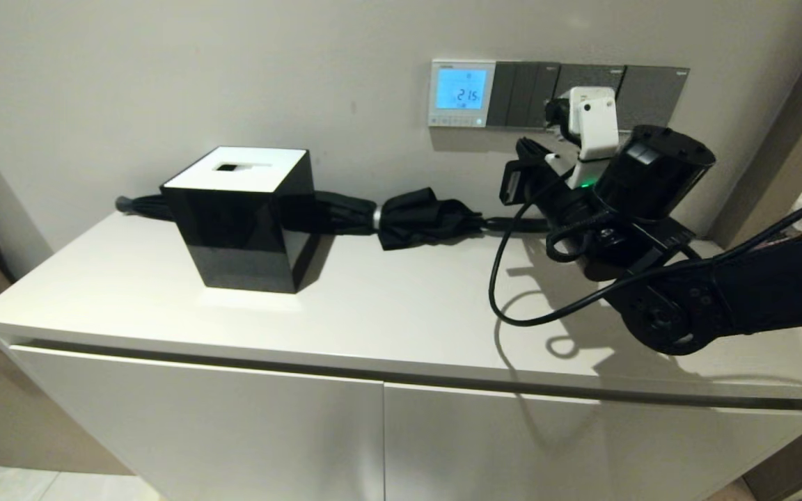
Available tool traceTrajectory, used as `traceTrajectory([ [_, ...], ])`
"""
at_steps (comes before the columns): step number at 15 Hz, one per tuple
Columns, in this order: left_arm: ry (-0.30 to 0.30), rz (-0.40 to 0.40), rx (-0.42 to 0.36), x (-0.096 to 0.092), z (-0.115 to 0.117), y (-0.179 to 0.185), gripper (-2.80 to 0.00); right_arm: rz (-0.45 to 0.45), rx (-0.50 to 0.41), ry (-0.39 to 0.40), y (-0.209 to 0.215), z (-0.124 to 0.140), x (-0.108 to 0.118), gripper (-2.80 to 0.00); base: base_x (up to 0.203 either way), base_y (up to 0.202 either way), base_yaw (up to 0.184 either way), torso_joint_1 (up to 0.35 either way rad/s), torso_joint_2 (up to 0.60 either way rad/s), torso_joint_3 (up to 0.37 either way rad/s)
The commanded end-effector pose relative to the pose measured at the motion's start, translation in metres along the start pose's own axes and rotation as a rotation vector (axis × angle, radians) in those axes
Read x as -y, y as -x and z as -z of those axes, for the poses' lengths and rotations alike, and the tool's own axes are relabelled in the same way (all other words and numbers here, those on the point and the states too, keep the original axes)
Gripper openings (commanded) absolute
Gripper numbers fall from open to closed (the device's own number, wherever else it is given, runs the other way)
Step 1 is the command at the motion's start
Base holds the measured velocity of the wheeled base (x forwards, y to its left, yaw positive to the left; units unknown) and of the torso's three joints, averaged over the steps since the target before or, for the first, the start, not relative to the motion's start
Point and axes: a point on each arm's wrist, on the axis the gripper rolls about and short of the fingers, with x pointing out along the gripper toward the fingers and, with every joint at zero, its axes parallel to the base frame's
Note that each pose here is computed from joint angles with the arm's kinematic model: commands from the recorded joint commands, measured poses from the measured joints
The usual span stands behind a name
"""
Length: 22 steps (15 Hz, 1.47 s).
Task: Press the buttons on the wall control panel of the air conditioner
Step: Turn off the central air conditioner
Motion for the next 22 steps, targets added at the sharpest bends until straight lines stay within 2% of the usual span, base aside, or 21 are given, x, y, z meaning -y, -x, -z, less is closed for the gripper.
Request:
traceTrajectory([
  [1,0.0,-0.001,0.0,0.0,0.0,0.0,-2.8,0.009,0.022,0.03,-0.002,0.008,-0.002,-2.8,0.0,0.0,0.0,0.0,0.0,0.0],
  [5,0.0,-0.001,0.0,0.0,0.0,0.0,-2.8,0.014,0.043,0.066,-0.004,0.018,-0.006,-2.8,0.0,0.0,0.0,0.0,0.0,0.0],
  [10,0.0,-0.001,0.0,0.0,0.0,0.0,-2.8,0.049,0.149,0.141,-0.007,0.025,-0.009,-2.8,0.0,0.0,0.0,0.0,0.0,0.0],
  [11,0.0,-0.001,0.0,0.0,0.0,0.0,-2.8,0.05,0.148,0.147,-0.006,0.027,-0.009,-2.8,0.0,0.0,0.0,0.0,0.0,0.0],
  [14,0.0,-0.001,0.0,0.0,0.0,0.0,-2.8,0.061,0.16,0.14,-0.008,0.035,-0.011,-2.8,0.0,0.0,0.0,0.0,0.0,0.0],
  [18,0.0,-0.001,0.0,0.0,0.0,0.0,-2.8,0.151,0.185,0.103,-0.014,0.03,-0.014,-2.8,0.0,0.0,0.0,0.0,0.0,0.0],
  [20,0.0,-0.001,0.0,0.0,0.0,0.0,-2.8,0.209,0.161,0.089,-0.019,0.039,-0.021,-2.8,0.0,0.0,0.0,0.0,0.0,0.0],
  [22,0.0,-0.001,0.0,0.0,0.0,0.0,-2.8,0.212,0.155,0.081,-0.022,0.045,-0.029,-2.8,0.0,0.0,0.0,0.0,0.0,0.0],
])
